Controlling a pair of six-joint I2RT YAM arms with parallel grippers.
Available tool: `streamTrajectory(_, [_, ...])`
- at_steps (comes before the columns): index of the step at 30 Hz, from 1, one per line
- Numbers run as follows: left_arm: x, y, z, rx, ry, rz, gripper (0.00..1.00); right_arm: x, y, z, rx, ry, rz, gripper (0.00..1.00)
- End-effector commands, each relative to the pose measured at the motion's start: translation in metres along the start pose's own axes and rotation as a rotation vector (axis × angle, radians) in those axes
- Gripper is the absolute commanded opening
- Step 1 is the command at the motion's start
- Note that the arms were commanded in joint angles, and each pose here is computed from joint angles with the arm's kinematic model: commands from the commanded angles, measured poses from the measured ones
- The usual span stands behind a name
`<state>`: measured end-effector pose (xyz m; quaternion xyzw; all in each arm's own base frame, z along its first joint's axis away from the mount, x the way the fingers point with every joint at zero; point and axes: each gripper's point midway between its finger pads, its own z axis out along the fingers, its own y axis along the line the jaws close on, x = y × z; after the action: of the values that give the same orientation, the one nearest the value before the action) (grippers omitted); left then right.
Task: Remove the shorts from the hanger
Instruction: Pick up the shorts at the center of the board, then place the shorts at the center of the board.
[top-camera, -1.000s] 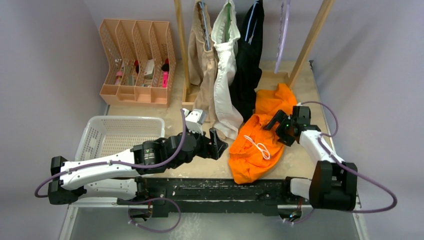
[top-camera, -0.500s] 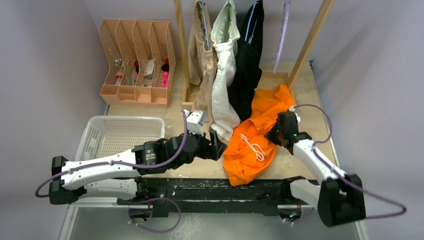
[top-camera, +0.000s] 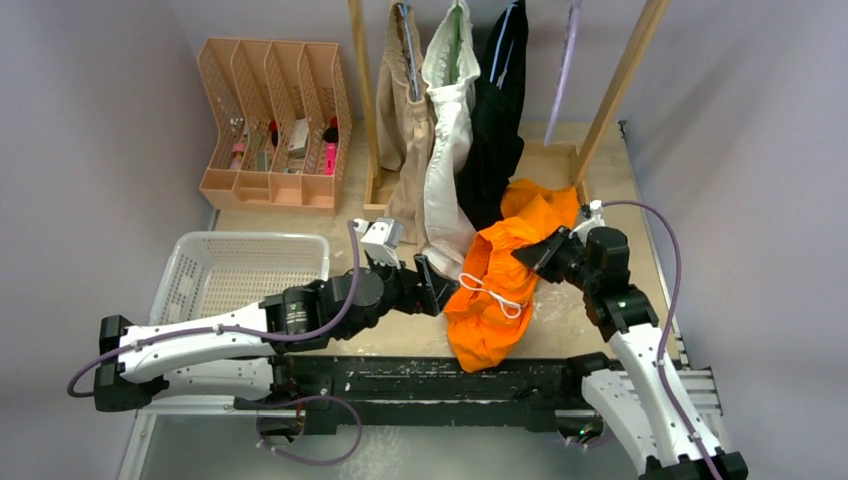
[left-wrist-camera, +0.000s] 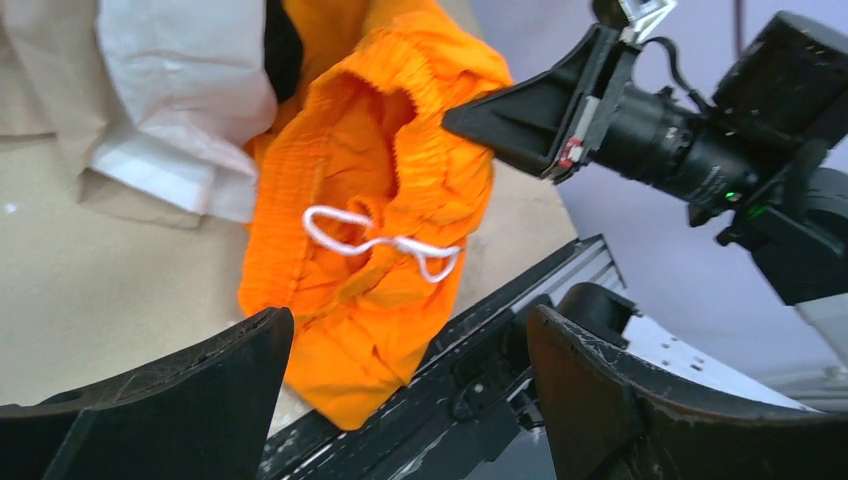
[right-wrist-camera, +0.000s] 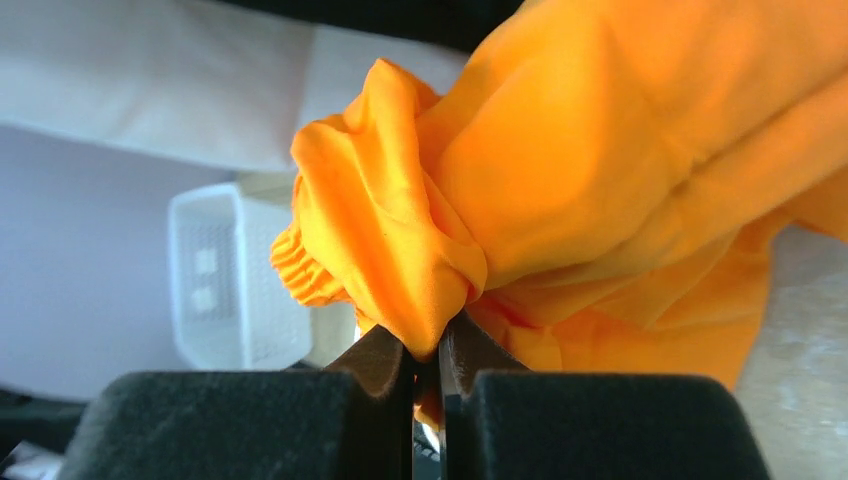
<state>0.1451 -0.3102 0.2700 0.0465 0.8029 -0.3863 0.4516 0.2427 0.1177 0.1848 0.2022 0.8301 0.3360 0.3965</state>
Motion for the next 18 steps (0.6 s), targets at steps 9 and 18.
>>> streamTrajectory(9, [-0.008,-0.067,0.029,0.205,-0.021,0.068,0.86,0.006,0.129,-0.090,-0.568,0.126,-0.137,0.00])
streamTrajectory(18, [-0.039,-0.068,-0.003,0.272,-0.114,0.024,0.88,0.012,0.181,-0.141,-0.863,0.241,-0.228,0.04])
